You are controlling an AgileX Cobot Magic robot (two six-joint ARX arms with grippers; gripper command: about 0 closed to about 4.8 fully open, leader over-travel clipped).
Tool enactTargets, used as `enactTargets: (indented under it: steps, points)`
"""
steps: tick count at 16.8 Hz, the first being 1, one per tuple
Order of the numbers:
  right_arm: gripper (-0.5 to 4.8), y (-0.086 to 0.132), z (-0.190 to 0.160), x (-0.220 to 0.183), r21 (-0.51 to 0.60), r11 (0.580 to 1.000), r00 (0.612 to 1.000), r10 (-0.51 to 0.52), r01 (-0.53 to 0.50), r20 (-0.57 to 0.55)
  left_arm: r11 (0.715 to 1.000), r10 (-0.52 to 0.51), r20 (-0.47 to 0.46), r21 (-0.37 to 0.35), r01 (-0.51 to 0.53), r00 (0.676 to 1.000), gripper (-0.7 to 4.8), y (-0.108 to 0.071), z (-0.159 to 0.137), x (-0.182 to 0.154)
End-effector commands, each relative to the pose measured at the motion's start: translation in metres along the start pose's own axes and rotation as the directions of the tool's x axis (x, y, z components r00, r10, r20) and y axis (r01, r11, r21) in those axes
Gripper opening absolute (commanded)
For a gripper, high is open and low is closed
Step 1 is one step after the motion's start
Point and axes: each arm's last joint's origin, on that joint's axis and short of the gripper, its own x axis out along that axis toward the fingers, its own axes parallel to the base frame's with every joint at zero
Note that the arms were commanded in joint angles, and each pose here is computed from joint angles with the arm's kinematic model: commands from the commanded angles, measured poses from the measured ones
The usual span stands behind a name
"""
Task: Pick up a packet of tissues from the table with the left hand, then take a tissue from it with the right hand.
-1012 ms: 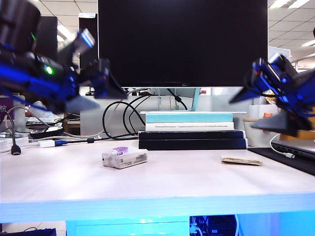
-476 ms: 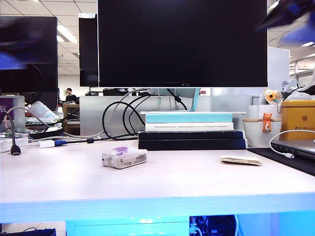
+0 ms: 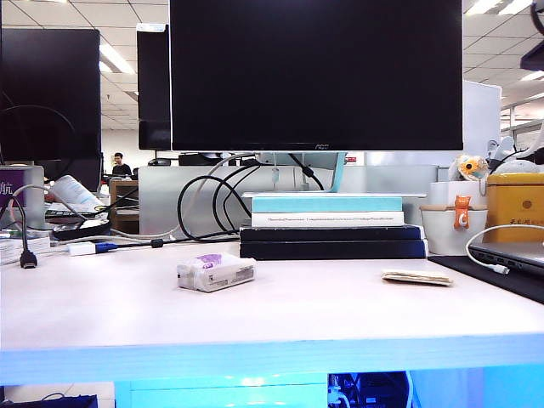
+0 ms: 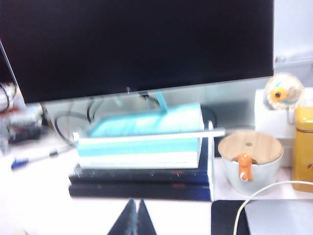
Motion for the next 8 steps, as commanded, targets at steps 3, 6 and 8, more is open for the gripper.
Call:
enactTargets:
  steps: [3, 6, 8]
  points:
    - [-0.06, 0.001, -0.011, -0.03, 0.002, 0.995, 0.989, -0.1, 0.1, 0.106, 0.992, 0.024, -0.035, 0.129, -0.019, 0.999, 0.49, -0.019, 0.002, -0.01]
    - [-0.06, 0.006, 0.004, -0.045, -0.005, 0.995, 0.968, -0.096, 0.1, 0.231, 0.992, 0.021, 0.075, 0.12, -0.03, 0.997, 0.44, -0.026, 0.013, -0.033]
    - [-0.06, 0.008, 0.01, -0.054, -0.007, 0.991, 0.953, -0.124, 0.131, 0.275, 0.991, 0.025, 0.094, 0.125, -0.037, 0.995, 0.16, -0.029, 0.01, -0.046]
